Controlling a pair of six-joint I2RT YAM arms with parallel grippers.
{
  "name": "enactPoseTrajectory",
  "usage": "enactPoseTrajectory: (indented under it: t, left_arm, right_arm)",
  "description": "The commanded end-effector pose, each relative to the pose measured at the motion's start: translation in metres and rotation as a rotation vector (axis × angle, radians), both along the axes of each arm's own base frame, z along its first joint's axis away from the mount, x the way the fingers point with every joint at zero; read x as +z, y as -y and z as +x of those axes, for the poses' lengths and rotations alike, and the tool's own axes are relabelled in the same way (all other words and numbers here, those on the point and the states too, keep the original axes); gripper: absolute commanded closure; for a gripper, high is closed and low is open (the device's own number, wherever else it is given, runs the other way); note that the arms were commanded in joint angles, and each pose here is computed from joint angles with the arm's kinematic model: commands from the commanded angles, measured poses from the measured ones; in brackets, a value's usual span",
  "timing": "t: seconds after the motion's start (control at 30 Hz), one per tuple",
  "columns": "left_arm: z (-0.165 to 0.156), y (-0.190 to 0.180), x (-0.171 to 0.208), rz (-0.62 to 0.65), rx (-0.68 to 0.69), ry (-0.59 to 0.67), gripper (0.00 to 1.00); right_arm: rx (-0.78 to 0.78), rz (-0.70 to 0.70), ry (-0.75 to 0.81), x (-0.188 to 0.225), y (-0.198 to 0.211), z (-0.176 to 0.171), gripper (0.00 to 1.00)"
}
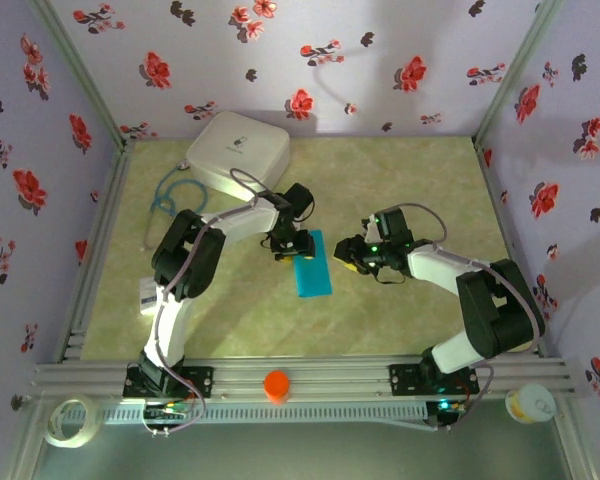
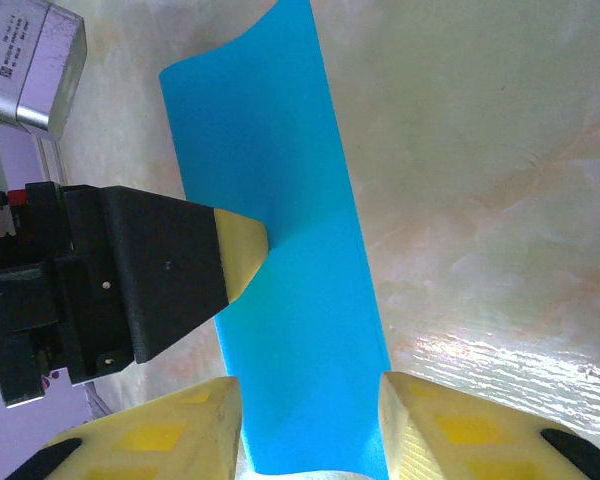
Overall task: Fold a paper plane with a square sheet of paper (pick it up from the middle)
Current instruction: First fold the square sheet of paper in half at the center of the table.
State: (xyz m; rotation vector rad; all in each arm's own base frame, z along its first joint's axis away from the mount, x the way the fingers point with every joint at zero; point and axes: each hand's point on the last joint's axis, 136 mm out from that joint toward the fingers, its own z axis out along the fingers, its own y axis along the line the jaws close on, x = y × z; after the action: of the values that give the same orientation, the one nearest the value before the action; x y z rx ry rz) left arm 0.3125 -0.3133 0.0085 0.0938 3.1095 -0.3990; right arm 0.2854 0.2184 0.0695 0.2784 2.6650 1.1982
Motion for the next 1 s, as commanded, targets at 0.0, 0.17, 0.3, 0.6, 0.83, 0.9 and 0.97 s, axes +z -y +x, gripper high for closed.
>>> enactPoseTrajectory:
  t: [0.0, 0.17, 0.3, 0.6, 0.83, 0.9, 0.97]
  left_arm:
    - [-0.0304, -0.0682, -0.0968, 0.303, -0.012, -0.119, 0.48]
    - [-0.0294, -0.0676, -0.0959, 0.301, -0.026, -0.114, 0.43]
    - [-0.0278, -0.0661, -0.0955, 0.295, -0.041, -0.107, 0.42]
    - [-0.0296, -0.0712, -0.0986, 0.318, -0.028, -0.116, 0.43]
    - [-0.0295, -0.0713, -0.0986, 0.314, 0.005, -0.119, 0.44]
    - [-0.0308, -0.0725, -0.0997, 0.319, 0.012, -0.123, 0.44]
    - [-0.0302, -0.0723, -0.1009, 0.317, 0.01, -0.122, 0.44]
  right_arm:
    - [-0.007, -0.018, -0.013, -0.0015, -0.0002, 0.0019, 0.59]
    - [-0.007, -0.023, -0.018, -0.0026, 0.0005, 0.0009, 0.59]
    - [-0.007, -0.025, -0.017, -0.0029, 0.0008, 0.0015, 0.59]
    - [-0.003, -0.023, -0.017, -0.0026, 0.0001, 0.0004, 0.59]
    - [0.001, -0.021, -0.018, -0.0029, -0.0005, -0.0013, 0.59]
    - [-0.001, -0.021, -0.021, -0.0035, 0.0, -0.0015, 0.59]
    - [-0.001, -0.02, -0.019, -0.003, -0.0003, -0.0009, 0.59]
